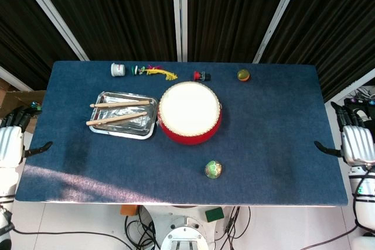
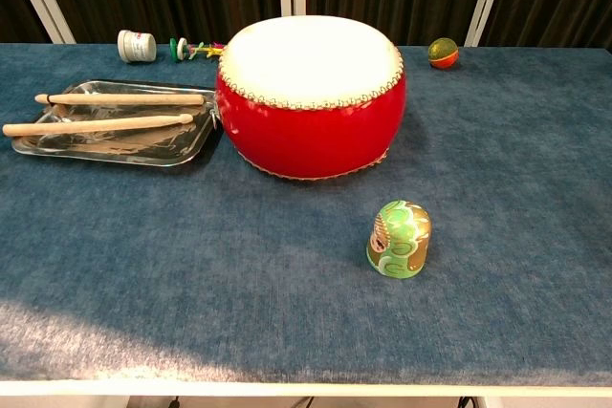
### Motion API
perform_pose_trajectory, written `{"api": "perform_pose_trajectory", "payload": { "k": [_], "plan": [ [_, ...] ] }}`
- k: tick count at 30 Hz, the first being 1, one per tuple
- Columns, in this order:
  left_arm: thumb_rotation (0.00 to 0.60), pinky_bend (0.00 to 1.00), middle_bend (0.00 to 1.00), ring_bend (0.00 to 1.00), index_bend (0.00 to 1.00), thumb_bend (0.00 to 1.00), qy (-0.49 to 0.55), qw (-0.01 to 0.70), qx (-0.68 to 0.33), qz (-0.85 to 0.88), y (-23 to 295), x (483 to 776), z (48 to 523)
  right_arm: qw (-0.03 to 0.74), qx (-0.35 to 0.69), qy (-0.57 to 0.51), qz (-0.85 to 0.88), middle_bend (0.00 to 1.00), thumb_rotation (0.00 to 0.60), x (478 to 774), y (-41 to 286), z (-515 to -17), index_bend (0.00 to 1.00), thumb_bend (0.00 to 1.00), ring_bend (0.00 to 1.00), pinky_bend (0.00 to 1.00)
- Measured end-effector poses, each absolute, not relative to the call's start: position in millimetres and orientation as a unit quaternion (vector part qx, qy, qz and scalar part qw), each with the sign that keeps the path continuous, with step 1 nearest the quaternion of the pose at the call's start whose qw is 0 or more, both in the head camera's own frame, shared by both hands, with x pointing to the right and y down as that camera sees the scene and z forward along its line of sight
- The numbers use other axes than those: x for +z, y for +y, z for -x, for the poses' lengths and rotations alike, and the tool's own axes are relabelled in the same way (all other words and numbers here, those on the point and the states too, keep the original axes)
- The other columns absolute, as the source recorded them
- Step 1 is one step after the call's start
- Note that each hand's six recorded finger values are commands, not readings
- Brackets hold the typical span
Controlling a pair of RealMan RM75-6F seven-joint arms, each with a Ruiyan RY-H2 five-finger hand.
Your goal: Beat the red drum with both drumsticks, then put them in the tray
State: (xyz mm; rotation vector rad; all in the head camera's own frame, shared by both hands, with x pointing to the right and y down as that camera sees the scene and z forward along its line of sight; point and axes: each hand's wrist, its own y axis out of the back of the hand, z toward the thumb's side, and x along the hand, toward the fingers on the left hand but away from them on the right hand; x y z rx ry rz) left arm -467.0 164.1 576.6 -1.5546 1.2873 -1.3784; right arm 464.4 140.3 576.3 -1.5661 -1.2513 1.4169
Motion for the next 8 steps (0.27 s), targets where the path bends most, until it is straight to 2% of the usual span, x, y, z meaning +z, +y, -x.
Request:
{"api": "perform_pose_trajectory", "payload": {
  "k": [5,8],
  "plan": [
    [0.600,0.15,0.21,0.12,0.25,0.08,0.477,0.333,-0.541,0.607,203,570,455,0.325,0.547,-0.497,0.590,0.13,0.600,569,183,-479,0.00,0.15,0.04,0.14],
    [0.600,0.15,0.21,0.12,0.25,0.08,0.475,0.330,-0.548,0.605,219,567,450,0.321,0.548,-0.493,0.595,0.13,0.600,570,198,-479,0.00,0.15,0.04,0.14]
  ]
}}
